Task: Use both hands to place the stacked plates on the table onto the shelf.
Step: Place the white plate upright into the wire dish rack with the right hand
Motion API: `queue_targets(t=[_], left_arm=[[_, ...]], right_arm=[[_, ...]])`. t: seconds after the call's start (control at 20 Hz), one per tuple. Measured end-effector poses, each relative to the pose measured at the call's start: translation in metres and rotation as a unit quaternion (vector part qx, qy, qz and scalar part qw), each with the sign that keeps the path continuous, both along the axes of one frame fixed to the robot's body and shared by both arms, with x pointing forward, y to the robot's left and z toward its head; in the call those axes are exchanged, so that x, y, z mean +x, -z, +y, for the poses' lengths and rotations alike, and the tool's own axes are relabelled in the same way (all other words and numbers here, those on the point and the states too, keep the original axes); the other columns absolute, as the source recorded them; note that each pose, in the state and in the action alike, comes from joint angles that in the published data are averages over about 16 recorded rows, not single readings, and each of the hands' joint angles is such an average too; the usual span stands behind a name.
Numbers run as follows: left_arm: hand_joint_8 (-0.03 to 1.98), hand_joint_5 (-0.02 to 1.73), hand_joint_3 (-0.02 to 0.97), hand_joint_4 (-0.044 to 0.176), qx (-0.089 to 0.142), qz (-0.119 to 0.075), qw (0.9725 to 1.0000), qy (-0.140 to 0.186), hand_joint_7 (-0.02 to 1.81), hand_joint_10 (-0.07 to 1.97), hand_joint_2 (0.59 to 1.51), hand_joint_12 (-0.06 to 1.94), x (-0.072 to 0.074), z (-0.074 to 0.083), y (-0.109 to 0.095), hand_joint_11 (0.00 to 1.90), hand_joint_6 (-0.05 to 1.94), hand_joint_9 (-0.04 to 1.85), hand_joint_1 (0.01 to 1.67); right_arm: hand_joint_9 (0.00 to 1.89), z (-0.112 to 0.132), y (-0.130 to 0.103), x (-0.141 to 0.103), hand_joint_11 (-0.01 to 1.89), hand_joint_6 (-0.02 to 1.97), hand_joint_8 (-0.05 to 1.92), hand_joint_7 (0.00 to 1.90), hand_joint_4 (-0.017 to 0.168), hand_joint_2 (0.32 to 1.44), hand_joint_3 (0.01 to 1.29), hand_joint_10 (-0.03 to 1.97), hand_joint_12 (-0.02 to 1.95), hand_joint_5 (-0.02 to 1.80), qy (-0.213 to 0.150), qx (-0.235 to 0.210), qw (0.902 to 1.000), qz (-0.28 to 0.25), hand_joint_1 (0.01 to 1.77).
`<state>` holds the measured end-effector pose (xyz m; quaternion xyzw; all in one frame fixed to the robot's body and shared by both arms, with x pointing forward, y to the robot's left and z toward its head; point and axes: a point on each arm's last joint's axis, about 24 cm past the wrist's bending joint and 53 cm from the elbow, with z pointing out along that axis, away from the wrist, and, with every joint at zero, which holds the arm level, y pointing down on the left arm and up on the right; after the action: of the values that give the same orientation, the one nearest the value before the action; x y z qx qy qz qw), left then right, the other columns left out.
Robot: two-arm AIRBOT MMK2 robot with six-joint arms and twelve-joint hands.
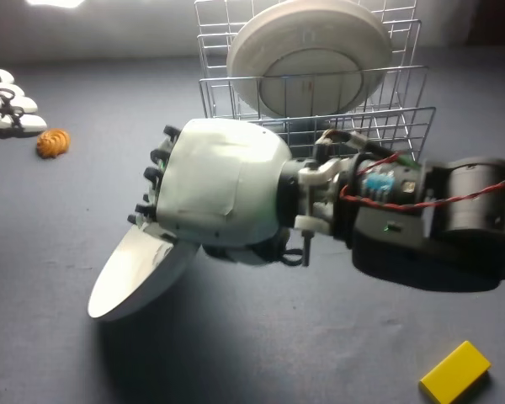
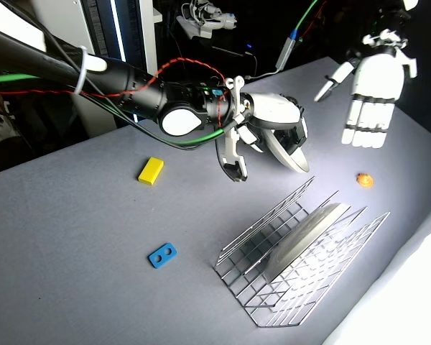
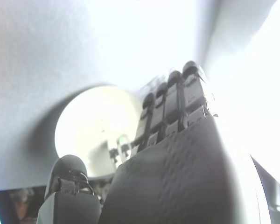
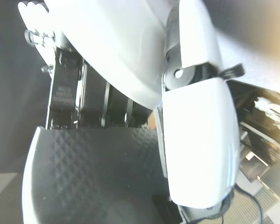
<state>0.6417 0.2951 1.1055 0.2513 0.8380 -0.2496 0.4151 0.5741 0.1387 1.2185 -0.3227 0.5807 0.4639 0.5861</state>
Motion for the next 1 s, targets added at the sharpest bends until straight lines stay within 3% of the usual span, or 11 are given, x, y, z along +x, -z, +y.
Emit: queue_targets(t=[0.25, 0.6, 1.0], left_arm=[[-0.01, 0.02, 0.012, 0.002, 0.003, -0.016, 0.9997, -0.016, 0.01, 0.01, 1.09, 0.0, 0.007, 0.012, -0.013, 0.01, 0.01, 0.02, 0.02], [-0.01, 0.02, 0.012, 0.002, 0.005, -0.02, 0.9996, -0.019, 0.01, 0.01, 1.089, 0.0, 0.008, 0.017, -0.018, 0.01, 0.01, 0.02, 0.02], [-0.01, 0.02, 0.012, 0.002, 0.006, -0.022, 0.9995, -0.021, 0.01, 0.01, 1.09, 0.0, 0.009, 0.021, -0.02, 0.01, 0.01, 0.02, 0.02]], right_arm=[[1.05, -0.014, -0.026, -0.014, 0.82, 0.94, 1.01, 1.01, 0.001, 1.0, 0.01, 0.74, 1.19, 0.9, -0.006, 0.017, 0.9998, -0.009, 1.24], [1.06, -0.031, -0.056, -0.031, 0.81, 0.99, 1.03, 0.96, 0.007, 1.03, 0.01, 0.63, 1.15, 0.9, -0.011, 0.038, 0.999, -0.019, 1.21], [1.09, -0.059, -0.091, -0.026, 0.8, 0.99, 1.01, 0.95, 0.009, 1.03, 0.01, 0.54, 1.1, 0.89, 0.001, 0.08, 0.9967, 0.009, 1.2]])
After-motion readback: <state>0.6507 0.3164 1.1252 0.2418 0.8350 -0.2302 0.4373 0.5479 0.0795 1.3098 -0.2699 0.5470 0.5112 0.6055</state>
